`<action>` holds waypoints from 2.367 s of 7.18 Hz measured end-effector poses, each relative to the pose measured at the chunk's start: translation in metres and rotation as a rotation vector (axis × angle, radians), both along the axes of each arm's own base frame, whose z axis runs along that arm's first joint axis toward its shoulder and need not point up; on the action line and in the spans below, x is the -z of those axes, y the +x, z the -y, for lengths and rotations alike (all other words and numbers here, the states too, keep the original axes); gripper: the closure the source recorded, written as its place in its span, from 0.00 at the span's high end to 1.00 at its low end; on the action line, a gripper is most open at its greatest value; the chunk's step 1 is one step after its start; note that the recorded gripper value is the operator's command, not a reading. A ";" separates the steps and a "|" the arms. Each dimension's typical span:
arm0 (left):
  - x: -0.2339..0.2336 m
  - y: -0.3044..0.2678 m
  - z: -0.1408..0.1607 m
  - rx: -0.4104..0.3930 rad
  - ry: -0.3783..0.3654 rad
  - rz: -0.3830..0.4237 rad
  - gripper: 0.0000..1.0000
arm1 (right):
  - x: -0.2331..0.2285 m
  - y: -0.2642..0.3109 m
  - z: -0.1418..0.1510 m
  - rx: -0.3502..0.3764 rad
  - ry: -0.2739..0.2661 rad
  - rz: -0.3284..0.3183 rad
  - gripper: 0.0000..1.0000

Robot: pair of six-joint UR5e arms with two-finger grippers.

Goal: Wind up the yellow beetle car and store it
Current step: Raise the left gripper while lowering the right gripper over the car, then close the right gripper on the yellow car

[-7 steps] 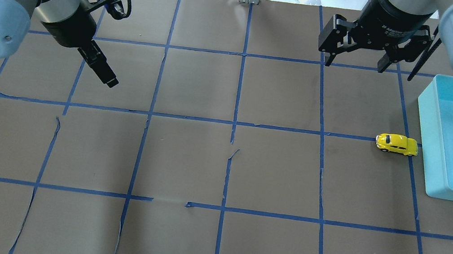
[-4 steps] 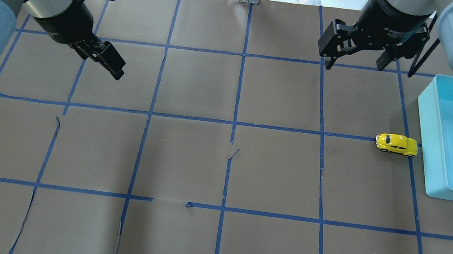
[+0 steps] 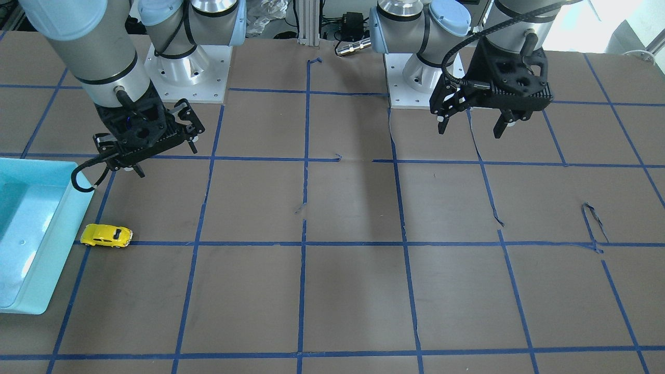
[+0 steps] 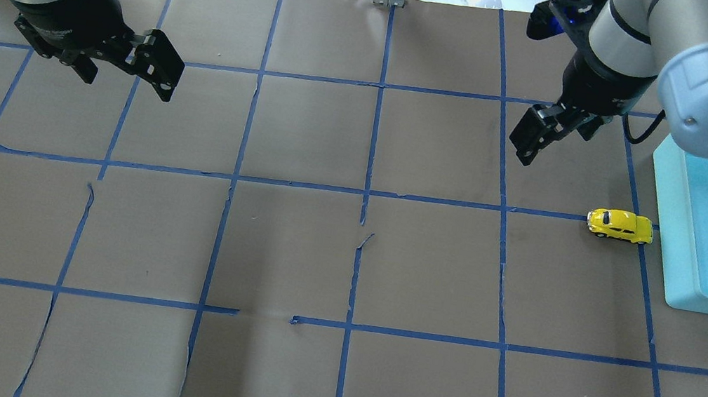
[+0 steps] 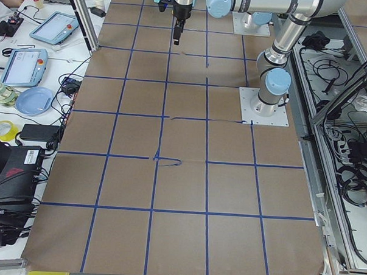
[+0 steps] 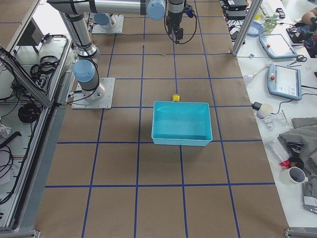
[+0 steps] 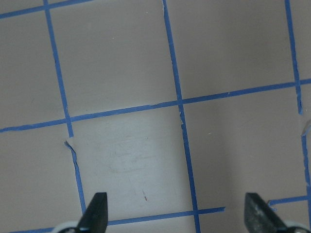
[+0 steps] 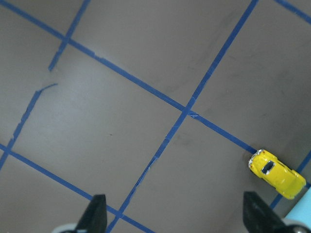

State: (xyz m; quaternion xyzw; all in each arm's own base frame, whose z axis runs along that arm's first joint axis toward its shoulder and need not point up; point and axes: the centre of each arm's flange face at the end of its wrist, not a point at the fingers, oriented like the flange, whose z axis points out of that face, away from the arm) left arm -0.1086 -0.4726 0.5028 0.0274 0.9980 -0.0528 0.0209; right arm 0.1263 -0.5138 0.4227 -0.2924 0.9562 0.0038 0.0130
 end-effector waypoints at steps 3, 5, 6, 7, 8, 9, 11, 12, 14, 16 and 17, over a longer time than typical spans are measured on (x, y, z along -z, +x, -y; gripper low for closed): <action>-0.012 -0.005 0.006 -0.099 -0.024 -0.011 1.00 | 0.089 -0.102 0.008 -0.261 0.068 0.076 1.00; -0.015 -0.008 0.007 -0.101 -0.030 -0.021 1.00 | 0.139 -0.153 0.019 -0.491 0.029 0.097 1.00; -0.015 -0.007 0.009 -0.103 -0.028 -0.022 1.00 | 0.159 -0.170 0.025 -0.612 -0.005 0.087 1.00; -0.014 -0.004 0.014 -0.109 -0.010 -0.019 1.00 | 0.173 -0.183 0.029 -0.704 -0.038 0.065 1.00; -0.013 -0.002 0.020 -0.115 0.017 -0.017 1.00 | 0.182 -0.193 0.034 -0.765 -0.062 0.042 1.00; -0.015 -0.002 0.028 -0.129 0.031 -0.026 1.00 | 0.191 -0.201 0.037 -0.800 -0.073 0.030 1.00; -0.018 -0.003 0.036 -0.154 0.035 -0.038 1.00 | 0.205 -0.208 0.037 -0.820 -0.068 0.026 1.00; -0.018 -0.003 0.036 -0.157 0.035 -0.039 1.00 | 0.211 -0.208 0.035 -0.819 -0.056 0.024 1.00; -0.019 -0.004 0.036 -0.156 0.035 -0.040 1.00 | 0.221 -0.209 0.031 -0.815 -0.039 0.024 0.67; -0.018 -0.004 0.036 -0.152 0.037 -0.042 1.00 | 0.226 -0.208 0.029 -0.814 -0.041 0.019 0.32; -0.017 -0.005 0.035 -0.149 0.038 -0.042 1.00 | 0.227 -0.208 0.029 -0.813 -0.044 0.016 0.30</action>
